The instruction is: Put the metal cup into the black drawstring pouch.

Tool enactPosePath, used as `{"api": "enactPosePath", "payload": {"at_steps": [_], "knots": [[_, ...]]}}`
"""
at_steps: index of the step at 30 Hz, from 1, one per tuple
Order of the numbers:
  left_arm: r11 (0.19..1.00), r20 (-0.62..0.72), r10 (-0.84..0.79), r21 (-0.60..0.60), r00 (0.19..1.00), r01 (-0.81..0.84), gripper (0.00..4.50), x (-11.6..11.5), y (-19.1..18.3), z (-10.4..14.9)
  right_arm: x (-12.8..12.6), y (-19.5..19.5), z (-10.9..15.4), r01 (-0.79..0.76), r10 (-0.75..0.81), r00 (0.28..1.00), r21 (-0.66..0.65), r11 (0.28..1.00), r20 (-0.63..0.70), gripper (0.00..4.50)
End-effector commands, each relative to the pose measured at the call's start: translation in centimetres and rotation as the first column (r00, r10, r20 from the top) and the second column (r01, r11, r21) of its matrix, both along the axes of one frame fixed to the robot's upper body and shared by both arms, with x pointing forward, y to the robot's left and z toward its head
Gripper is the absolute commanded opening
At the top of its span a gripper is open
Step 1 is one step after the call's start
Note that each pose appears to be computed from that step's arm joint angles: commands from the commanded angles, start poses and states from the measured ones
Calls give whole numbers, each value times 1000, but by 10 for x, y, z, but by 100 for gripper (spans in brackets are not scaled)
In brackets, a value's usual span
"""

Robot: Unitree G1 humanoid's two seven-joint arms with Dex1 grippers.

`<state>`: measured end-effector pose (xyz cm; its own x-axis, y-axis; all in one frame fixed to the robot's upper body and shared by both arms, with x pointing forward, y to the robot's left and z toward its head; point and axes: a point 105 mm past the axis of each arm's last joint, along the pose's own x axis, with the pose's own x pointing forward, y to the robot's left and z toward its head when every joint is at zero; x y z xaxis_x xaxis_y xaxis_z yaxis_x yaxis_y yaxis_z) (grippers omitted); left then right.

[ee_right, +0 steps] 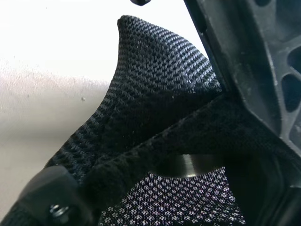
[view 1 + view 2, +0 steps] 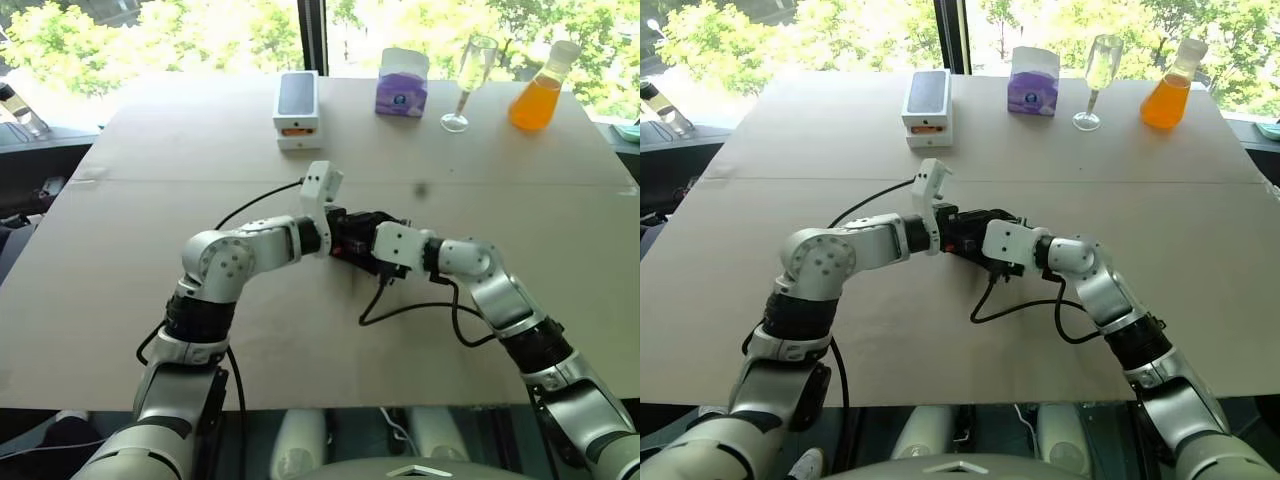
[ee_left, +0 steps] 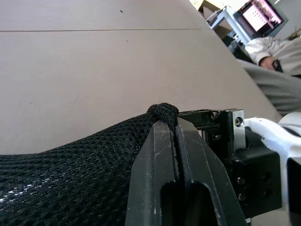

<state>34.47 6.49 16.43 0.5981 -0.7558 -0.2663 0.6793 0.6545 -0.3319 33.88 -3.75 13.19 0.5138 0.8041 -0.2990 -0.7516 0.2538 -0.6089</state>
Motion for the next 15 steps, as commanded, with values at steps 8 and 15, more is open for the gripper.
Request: {"api": "enactPosePath", "payload": {"at_steps": [8, 15], "knots": [[999, 57, 11, 32, 998, -13, 0, 1, 4, 4, 8, -7, 25, 36, -41, 996, 65, 997, 83, 63], [999, 63, 43, 25, 997, -45, 0, 3, 12, 5, -16, -52, 29, 169, -135, 970, 165, 972, -200, 63]]}}
